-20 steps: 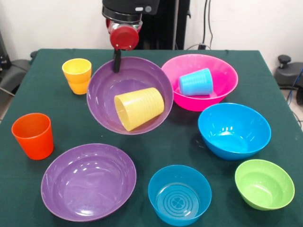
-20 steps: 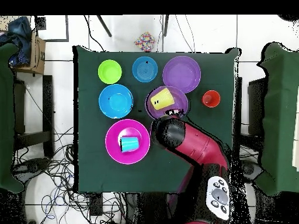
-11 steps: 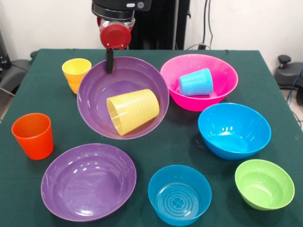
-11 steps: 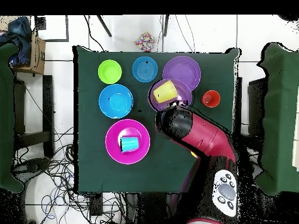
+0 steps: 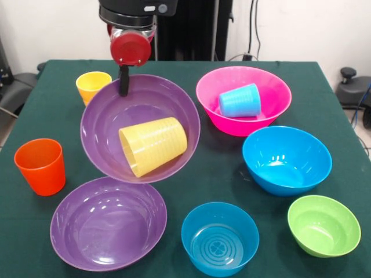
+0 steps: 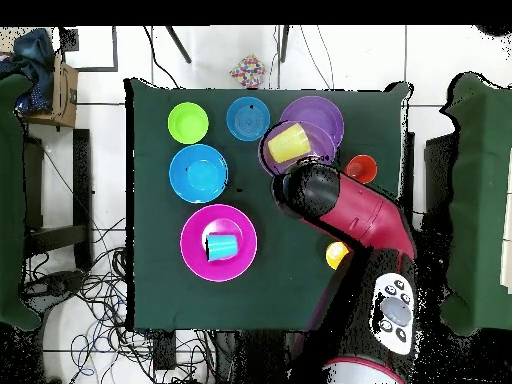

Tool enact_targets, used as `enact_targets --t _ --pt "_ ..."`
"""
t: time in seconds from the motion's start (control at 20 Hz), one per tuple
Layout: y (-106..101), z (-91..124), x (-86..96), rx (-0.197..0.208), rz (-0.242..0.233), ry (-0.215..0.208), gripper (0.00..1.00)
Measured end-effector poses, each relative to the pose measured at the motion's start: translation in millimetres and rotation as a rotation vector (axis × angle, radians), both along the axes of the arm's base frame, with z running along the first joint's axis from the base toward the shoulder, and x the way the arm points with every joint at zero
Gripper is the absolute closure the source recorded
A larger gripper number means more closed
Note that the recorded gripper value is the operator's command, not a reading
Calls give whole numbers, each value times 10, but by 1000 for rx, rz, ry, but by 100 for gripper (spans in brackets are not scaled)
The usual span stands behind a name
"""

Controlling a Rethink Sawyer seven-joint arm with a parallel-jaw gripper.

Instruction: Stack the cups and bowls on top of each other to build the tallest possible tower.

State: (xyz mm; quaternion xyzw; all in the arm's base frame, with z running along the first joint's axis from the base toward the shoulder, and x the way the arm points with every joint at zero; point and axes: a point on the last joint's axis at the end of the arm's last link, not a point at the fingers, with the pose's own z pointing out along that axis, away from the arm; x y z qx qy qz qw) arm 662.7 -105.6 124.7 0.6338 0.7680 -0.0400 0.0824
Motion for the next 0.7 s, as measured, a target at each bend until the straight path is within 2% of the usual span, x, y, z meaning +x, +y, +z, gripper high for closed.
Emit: enact_targets --t 0.35,0.7 --pt "-133 -100 113 2 -2 18 100" --pt "-309 -276 78 4 -24 38 100"
